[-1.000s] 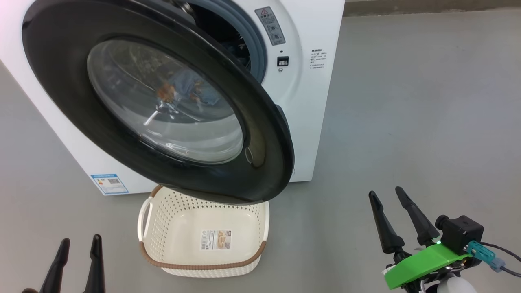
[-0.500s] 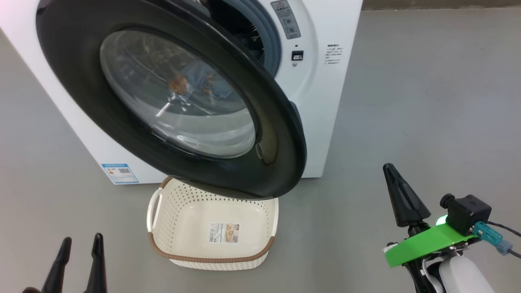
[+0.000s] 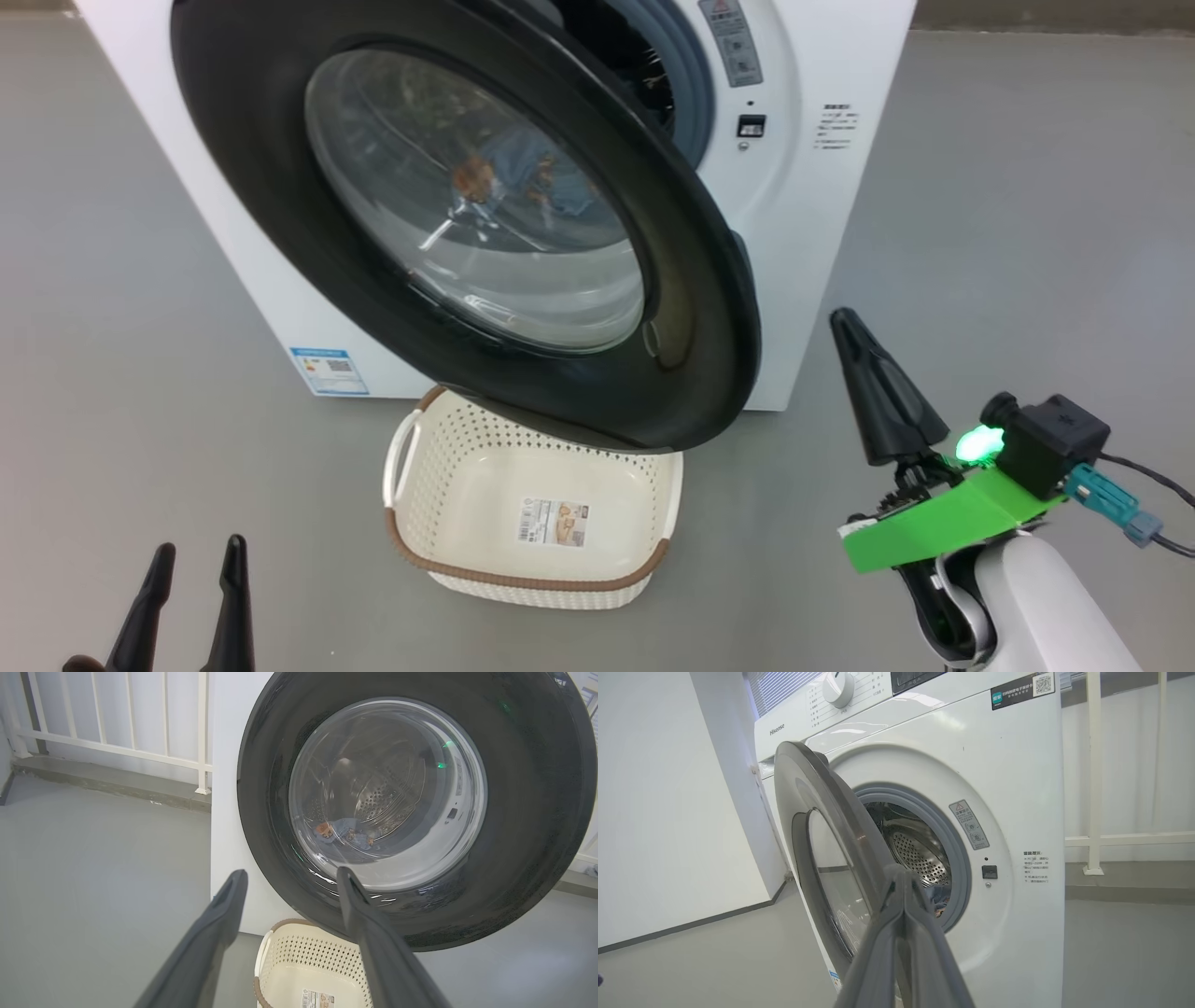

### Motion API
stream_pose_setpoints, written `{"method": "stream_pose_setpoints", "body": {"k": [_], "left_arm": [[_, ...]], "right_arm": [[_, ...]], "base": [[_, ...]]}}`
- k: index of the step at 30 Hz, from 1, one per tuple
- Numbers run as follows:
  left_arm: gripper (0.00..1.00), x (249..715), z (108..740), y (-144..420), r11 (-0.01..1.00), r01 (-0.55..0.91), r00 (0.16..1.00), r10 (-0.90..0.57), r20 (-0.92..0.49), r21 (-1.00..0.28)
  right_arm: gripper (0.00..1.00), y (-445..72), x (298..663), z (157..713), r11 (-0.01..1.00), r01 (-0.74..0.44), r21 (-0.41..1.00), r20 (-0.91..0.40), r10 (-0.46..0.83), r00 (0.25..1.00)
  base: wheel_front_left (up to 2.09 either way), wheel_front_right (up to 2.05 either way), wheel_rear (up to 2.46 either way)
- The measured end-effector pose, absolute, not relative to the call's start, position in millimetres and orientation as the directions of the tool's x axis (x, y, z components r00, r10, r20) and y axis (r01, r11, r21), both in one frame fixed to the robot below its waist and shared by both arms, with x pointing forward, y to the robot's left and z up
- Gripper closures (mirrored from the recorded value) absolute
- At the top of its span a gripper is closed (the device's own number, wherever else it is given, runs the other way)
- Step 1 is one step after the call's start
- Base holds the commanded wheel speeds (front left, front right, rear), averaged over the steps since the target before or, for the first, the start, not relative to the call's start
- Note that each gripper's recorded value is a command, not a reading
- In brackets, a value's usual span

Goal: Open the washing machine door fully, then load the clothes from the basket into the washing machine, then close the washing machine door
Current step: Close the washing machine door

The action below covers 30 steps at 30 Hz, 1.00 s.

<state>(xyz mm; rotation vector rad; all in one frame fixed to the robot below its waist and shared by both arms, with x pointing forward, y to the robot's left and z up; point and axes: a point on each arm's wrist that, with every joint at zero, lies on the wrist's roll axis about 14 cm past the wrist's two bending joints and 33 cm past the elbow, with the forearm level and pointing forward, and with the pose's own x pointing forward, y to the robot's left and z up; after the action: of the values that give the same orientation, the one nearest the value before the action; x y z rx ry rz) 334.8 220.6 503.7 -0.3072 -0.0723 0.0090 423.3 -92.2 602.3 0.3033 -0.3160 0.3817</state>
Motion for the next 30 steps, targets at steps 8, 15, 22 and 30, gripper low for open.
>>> {"method": "stream_pose_setpoints", "body": {"k": [8,15,22,30], "left_arm": [[0.00,324,501,233,0.951,-0.045,0.996,0.066,0.059,-0.305],[0.00,316,500,245,0.946,-0.091,0.992,0.113,0.054,-0.311],[0.00,307,499,255,0.940,-0.131,0.987,0.154,0.048,-0.315],[0.00,306,497,262,0.936,-0.160,0.983,0.180,0.036,-0.315]], "right_arm": [[1.00,-58,426,610,0.841,-0.506,0.192,0.373,0.414,0.830],[1.00,-27,429,602,0.798,-0.576,0.177,0.349,0.497,0.795],[1.00,-10,437,575,0.781,-0.601,0.169,0.268,0.551,0.790],[1.00,-7,451,542,0.788,-0.587,0.188,0.178,0.560,0.809]], "base": [[0.00,0.00,0.00],[0.00,0.00,0.00],[0.00,0.00,0.00],[0.00,0.00,0.00]]}}
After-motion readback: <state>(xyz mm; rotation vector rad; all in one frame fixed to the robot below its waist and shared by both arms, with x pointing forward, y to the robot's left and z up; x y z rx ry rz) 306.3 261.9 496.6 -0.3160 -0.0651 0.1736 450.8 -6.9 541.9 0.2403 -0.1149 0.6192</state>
